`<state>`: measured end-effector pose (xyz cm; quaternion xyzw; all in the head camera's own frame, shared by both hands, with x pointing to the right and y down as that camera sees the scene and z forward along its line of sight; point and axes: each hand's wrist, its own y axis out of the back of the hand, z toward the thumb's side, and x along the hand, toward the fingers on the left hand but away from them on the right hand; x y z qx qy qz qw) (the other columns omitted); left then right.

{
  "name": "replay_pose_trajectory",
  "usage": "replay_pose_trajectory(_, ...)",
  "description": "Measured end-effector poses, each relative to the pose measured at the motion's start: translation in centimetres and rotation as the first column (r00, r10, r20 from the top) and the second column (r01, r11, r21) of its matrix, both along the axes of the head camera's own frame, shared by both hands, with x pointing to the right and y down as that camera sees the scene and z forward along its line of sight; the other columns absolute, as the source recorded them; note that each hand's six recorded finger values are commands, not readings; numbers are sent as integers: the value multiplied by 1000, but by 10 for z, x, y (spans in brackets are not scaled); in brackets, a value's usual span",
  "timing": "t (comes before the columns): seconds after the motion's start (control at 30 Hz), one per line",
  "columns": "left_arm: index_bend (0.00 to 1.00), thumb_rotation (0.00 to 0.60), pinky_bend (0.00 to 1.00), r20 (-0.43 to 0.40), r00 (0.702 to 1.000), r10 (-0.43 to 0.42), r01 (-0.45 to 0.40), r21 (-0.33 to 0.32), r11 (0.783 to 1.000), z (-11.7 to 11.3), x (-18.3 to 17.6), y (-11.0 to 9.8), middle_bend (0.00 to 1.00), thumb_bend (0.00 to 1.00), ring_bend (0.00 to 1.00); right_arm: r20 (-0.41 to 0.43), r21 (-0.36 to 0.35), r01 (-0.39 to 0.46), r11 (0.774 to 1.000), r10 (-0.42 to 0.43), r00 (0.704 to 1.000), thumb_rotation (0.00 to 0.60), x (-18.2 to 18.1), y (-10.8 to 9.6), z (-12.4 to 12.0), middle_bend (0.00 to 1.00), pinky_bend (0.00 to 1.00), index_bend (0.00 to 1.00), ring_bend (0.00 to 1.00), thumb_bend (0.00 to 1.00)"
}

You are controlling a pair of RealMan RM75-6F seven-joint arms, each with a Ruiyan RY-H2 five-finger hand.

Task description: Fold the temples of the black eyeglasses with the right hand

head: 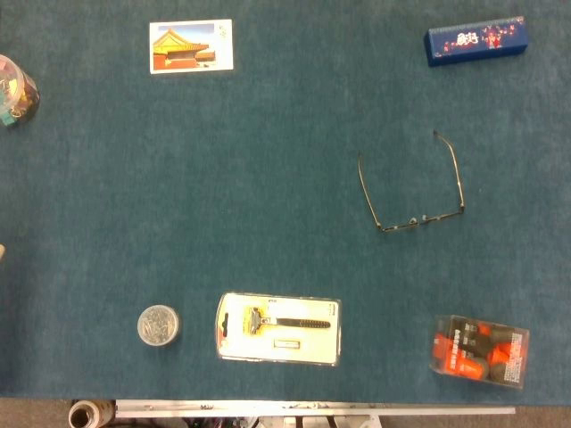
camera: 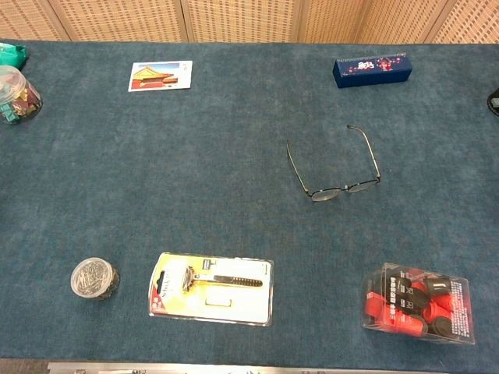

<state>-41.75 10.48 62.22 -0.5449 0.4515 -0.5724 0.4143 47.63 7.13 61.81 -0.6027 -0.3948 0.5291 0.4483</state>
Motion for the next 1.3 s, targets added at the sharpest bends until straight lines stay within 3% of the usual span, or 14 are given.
replay_pose_trajectory(0.33,433,600,498,-3,1000,-28,28,-17,999,3,-7,-1,449,34,378,-10,-15,-3,1000,3,1000,600,-1,-2,6,215,441,119,190,181)
replay_pose_trajectory(0.77,434,600,498,-31,999,-23,24,4,1000,-7,-7,3,456,34,378,27,21,62,998,-62,998,600,-21,-2,10,241,441,119,190,181)
replay_pose_trajectory(1.3,434,600,498,-30,999,-19,19,0,1000,-8,-5,5,456,34,378,-66,30,188,982,-186,980,600,-61,-44,14,249,445,123,190,180)
